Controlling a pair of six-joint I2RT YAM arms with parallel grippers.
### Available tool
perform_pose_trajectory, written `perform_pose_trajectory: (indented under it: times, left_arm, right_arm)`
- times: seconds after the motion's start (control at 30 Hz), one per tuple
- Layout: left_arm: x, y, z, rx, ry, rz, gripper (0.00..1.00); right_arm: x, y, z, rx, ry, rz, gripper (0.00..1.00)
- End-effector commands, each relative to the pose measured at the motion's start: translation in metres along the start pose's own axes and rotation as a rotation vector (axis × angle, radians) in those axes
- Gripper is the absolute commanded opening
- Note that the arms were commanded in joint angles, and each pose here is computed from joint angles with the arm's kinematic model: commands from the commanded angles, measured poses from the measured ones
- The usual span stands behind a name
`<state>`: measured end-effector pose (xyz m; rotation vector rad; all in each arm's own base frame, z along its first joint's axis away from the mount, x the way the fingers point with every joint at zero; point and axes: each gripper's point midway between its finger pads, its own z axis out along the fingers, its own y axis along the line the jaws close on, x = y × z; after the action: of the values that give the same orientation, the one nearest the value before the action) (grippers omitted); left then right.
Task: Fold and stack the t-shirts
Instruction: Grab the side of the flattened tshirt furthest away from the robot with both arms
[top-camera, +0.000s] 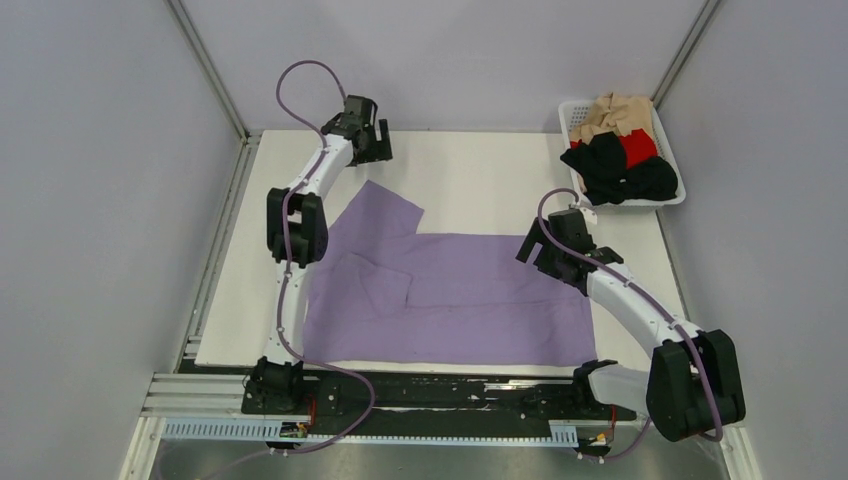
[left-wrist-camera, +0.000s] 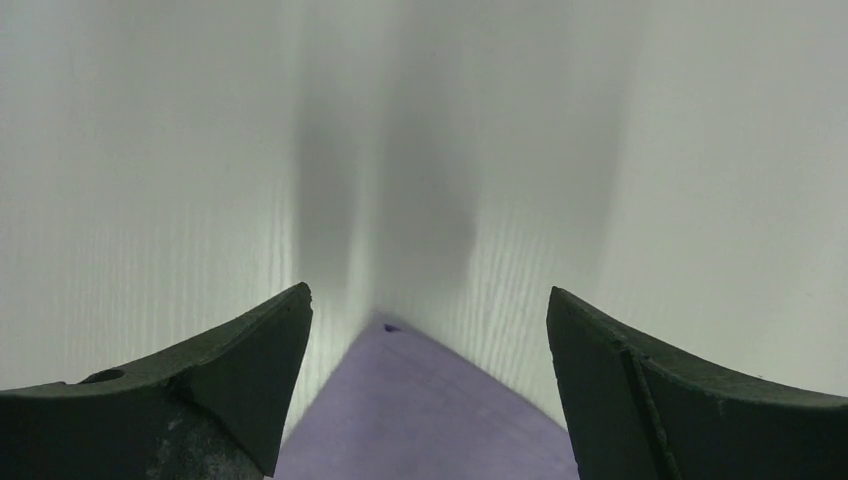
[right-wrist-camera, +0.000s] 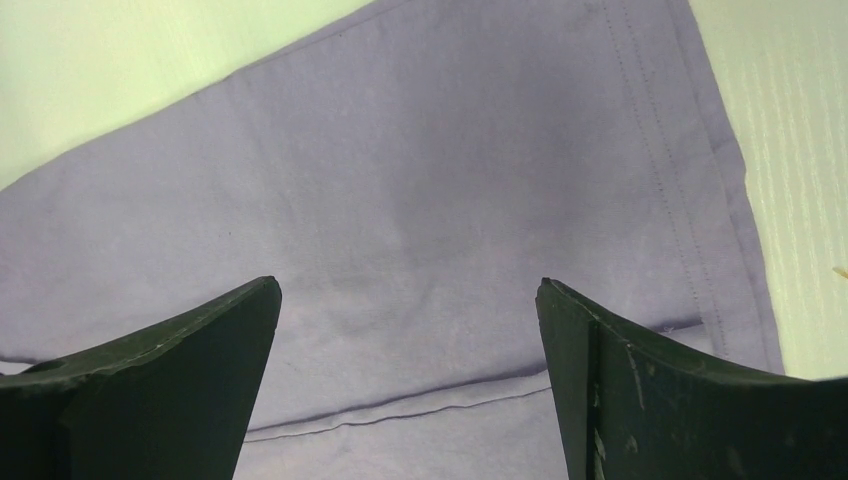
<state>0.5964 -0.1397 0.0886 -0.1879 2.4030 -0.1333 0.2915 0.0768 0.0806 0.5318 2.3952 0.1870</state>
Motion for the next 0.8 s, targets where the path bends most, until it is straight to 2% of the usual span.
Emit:
perform_pose_trajectory:
  times: [0.0, 0.2, 0.5, 0.77]
  left_arm:
    - [-0.003, 0.011, 0.011, 0.036, 0.024, 0.032, 0.93]
    - [0.022, 0.022, 0.027, 0.01, 0.075, 0.074, 0.88]
    - [0.052, 0.016, 0.027, 0.07, 0.184, 0.145, 0.8]
    - [0.069, 0.022, 0.028, 0.001, 0.225, 0.185, 0.65]
  right_arm:
    - [-0.006, 0.003, 0.003, -0.024, -0.021, -0.009, 1.0]
    - [-0.003, -0.002, 0.008, -0.002, -0.009, -0.014, 1.0]
    - [-0.001, -0.002, 0.01, 0.004, 0.002, -0.013, 1.0]
    - [-0.001, -0.002, 0.008, -0.002, -0.004, -0.009, 1.0]
